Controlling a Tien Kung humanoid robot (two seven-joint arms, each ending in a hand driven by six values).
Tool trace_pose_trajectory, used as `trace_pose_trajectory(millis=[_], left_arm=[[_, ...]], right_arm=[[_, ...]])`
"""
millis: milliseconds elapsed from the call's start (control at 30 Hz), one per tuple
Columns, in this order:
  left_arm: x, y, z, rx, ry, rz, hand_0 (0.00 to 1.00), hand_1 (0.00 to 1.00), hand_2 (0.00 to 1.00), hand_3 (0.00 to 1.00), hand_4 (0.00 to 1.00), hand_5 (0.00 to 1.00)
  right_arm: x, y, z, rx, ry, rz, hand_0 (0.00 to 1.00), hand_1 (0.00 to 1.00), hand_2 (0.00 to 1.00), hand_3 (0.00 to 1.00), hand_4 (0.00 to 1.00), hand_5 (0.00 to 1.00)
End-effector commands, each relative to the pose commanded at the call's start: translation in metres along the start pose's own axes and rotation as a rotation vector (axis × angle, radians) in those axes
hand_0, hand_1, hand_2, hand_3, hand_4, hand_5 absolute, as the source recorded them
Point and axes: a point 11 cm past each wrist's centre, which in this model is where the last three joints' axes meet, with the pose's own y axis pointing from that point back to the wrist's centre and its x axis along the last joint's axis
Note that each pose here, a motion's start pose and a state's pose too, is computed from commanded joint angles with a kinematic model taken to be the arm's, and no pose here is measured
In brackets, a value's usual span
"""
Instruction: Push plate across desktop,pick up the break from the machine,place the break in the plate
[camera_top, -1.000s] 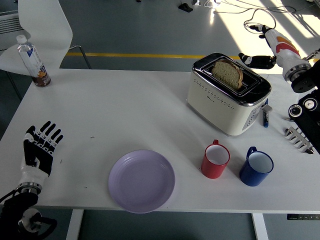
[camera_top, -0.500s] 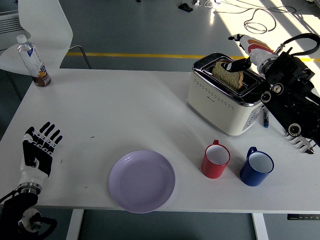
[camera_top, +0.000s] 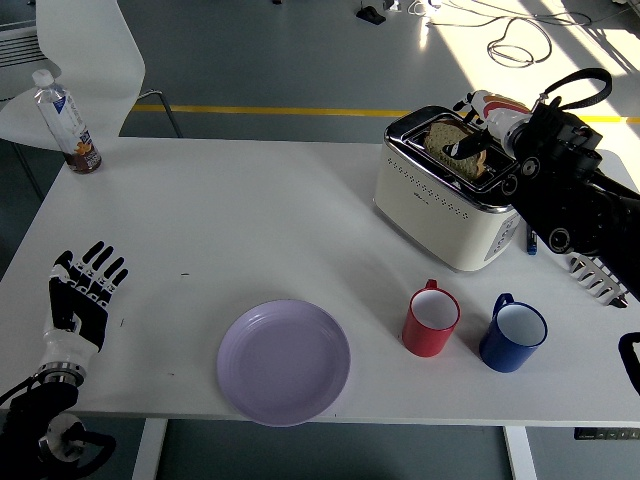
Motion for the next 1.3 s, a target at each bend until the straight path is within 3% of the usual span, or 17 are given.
trace_pose_trajectory(millis=[33,200,233,400,433,800,833,933,1000,1033,1300], left_arm=[[0.0,0.0,0.0,0.0,0.0,0.0,0.799,0.783,0.828,0.732,0.549,0.998],[0.001,0.0,0.0,0.001,-0.001,0.002,0.799,0.783,0.828,0.732,0.549,0.998],[0.001,0.0,0.0,0.002,-0.001,0.002,0.799,0.783,0.826,0.73,0.546,0.998],[-0.001,-0.001,-0.001,0.003,-0.002,-0.002,0.799,0.783,0.826,0.73,0.546,0.998],[-0.001,-0.001,-0.001,0.003,-0.002,-0.003,0.799,0.782,0.825,0.73,0.546,0.998],[-0.001,-0.001,0.0,0.001,-0.002,-0.002,0.799,0.781,0.825,0.73,0.546,0.998],[-0.001,-0.001,0.0,0.002,-0.002,-0.003,0.799,0.781,0.824,0.729,0.546,0.998],[-0.001,-0.001,-0.001,0.003,-0.002,-0.003,0.799,0.781,0.824,0.729,0.546,0.998],[-0.001,-0.001,-0.001,0.002,-0.002,-0.004,0.799,0.781,0.824,0.729,0.546,0.998],[-0.001,-0.001,0.0,0.002,-0.002,-0.004,0.799,0.781,0.823,0.729,0.546,0.998],[0.0,-0.001,0.0,0.001,-0.002,-0.002,0.799,0.781,0.823,0.729,0.546,0.998]], right_arm=[[-0.001,0.0,0.001,-0.005,0.004,-0.004,0.639,0.629,0.597,0.724,0.783,0.298],[0.0,-0.001,-0.001,0.013,0.016,-0.01,0.639,0.629,0.597,0.724,0.783,0.298],[-0.001,-0.001,-0.003,0.02,0.015,-0.009,0.538,0.575,0.549,0.673,0.735,0.264],[-0.004,0.0,-0.013,0.057,0.014,-0.005,0.538,0.575,0.549,0.673,0.735,0.264],[-0.004,0.0,-0.014,0.062,0.014,-0.005,0.456,0.51,0.507,0.588,0.584,0.144],[-0.011,0.0,-0.021,0.069,0.016,-0.011,0.43,0.487,0.502,0.569,0.562,0.135],[-0.011,0.0,-0.022,0.07,0.017,-0.009,0.382,0.443,0.485,0.531,0.491,0.083],[-0.009,0.0,-0.022,0.07,0.02,-0.002,0.382,0.443,0.485,0.531,0.491,0.083],[-0.006,0.0,-0.022,0.067,0.026,0.007,0.382,0.443,0.485,0.531,0.491,0.083],[-0.005,0.0,-0.022,0.066,0.03,0.011,0.38,0.421,0.471,0.506,0.435,0.058],[0.018,0.005,-0.021,0.084,0.06,0.061,0.387,0.419,0.465,0.5,0.422,0.049]])
